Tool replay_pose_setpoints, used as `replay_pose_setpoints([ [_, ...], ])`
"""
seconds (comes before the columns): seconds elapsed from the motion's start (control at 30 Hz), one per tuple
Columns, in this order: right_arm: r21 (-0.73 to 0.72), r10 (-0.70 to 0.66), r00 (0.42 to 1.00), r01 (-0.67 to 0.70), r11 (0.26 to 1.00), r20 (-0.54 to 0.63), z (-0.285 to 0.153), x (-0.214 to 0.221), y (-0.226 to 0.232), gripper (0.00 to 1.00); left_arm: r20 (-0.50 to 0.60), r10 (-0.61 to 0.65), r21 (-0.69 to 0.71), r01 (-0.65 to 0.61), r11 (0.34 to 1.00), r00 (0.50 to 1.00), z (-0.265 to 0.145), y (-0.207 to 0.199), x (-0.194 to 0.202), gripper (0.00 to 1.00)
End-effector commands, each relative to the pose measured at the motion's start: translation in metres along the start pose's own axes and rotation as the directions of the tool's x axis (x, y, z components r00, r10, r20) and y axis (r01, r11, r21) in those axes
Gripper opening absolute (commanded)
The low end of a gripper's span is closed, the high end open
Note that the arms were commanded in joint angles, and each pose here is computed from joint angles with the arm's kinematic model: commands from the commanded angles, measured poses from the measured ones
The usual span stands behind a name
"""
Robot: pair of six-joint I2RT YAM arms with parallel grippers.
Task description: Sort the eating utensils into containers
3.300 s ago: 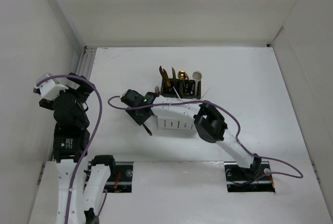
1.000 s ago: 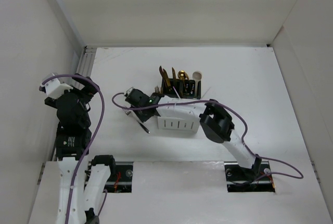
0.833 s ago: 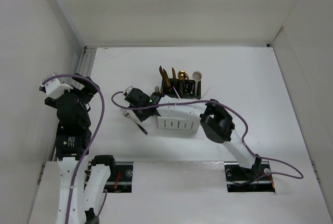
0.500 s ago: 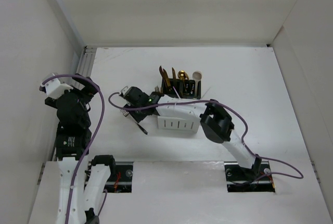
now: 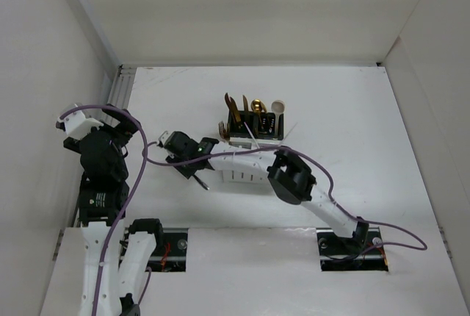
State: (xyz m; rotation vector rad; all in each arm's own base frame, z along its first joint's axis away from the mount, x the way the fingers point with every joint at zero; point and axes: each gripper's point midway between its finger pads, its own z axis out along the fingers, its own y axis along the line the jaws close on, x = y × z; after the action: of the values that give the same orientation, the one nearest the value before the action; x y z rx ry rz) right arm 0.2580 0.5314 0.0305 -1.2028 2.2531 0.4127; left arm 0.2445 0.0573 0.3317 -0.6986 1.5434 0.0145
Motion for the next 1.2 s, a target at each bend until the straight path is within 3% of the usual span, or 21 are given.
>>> replay_pose_setpoints([
  [0.0, 0.023, 0.001, 0.998, 0.001, 1.000, -0.068, 0.014, 0.019, -0.001, 0.31, 0.018, -0.025, 0.013, 0.024, 1.000, 1.000, -0.001, -0.003, -0.004, 0.99],
  [0.03, 0.039, -0.001, 0.996, 0.004, 0.999, -0.089, 0.018, 0.027, -0.004, 0.23, 0.018, -0.025, 0.013, 0.024, 1.000, 1.000, -0.001, -0.003, -0.004, 0.99],
  [0.07, 0.057, 0.011, 0.996, -0.006, 0.998, -0.086, 0.018, 0.027, -0.006, 0.09, 0.018, -0.025, 0.013, 0.024, 1.000, 1.000, -0.001, -0.003, -0.004, 0.99],
  [0.1, 0.059, 0.010, 0.995, -0.004, 0.998, -0.101, 0.020, 0.033, -0.007, 0.03, 0.018, -0.025, 0.013, 0.024, 1.000, 1.000, -0.001, -0.003, -0.004, 0.99],
  [0.2, 0.065, 0.021, 0.997, -0.017, 0.998, -0.070, 0.013, 0.027, -0.008, 0.00, 0.018, -0.025, 0.013, 0.024, 1.000, 1.000, -0.001, -0.003, -0.004, 0.99],
  [0.3, 0.065, 0.033, 0.997, -0.038, 0.997, 0.076, -0.024, -0.024, -0.009, 0.00, 0.018, -0.025, 0.013, 0.024, 1.000, 1.000, -0.001, -0.003, -0.004, 0.99],
  [0.37, 0.051, 0.050, 0.968, -0.065, 0.997, 0.246, -0.077, -0.080, -0.009, 0.00, 0.018, -0.025, 0.013, 0.024, 1.000, 1.000, -0.001, -0.003, -0.004, 0.99],
  [0.43, 0.038, 0.068, 0.917, -0.091, 0.995, 0.393, -0.110, -0.115, -0.010, 0.00, 0.018, -0.025, 0.013, 0.024, 1.000, 1.000, -0.001, -0.003, -0.004, 0.99],
  [0.5, 0.022, 0.095, 0.817, -0.130, 0.991, 0.568, -0.167, -0.159, -0.016, 0.00, 0.034, -0.033, 0.022, 0.032, 0.999, 0.999, -0.002, -0.006, -0.011, 0.99],
  [0.73, 0.015, 0.133, 0.669, -0.210, 0.978, 0.731, -0.249, -0.190, -0.032, 0.00, 0.108, -0.065, 0.074, 0.057, 0.996, 0.992, -0.015, -0.018, -0.044, 0.99],
  [0.9, 0.030, 0.154, 0.584, -0.293, 0.956, 0.797, -0.280, -0.179, -0.066, 0.00, 0.119, -0.064, 0.089, 0.053, 0.995, 0.991, -0.017, -0.020, -0.048, 0.99],
  [0.93, 0.040, 0.133, 0.546, -0.294, 0.955, 0.827, -0.301, -0.176, -0.072, 0.00, 0.119, -0.064, 0.089, 0.053, 0.995, 0.991, -0.017, -0.020, -0.048, 0.99],
  [0.97, 0.033, 0.133, 0.460, -0.334, 0.942, 0.878, -0.318, -0.180, -0.084, 0.00, 0.112, -0.060, 0.085, 0.050, 0.995, 0.992, -0.017, -0.019, -0.046, 0.99],
  [1.0, 0.066, 0.118, 0.496, -0.338, 0.939, 0.861, -0.293, -0.151, -0.088, 0.00, 0.108, -0.059, 0.093, 0.049, 0.994, 0.992, -0.018, -0.021, -0.045, 0.99],
  [1.1, 0.091, 0.057, 0.363, -0.379, 0.921, 0.930, -0.314, -0.121, -0.109, 0.00, 0.095, -0.054, 0.098, 0.045, 0.994, 0.994, -0.018, -0.021, -0.042, 0.99],
  [1.17, 0.121, 0.001, 0.306, -0.379, 0.917, 0.952, -0.332, -0.114, -0.115, 0.00, 0.087, -0.050, 0.094, 0.042, 0.995, 0.995, -0.016, -0.020, -0.038, 0.99],
])
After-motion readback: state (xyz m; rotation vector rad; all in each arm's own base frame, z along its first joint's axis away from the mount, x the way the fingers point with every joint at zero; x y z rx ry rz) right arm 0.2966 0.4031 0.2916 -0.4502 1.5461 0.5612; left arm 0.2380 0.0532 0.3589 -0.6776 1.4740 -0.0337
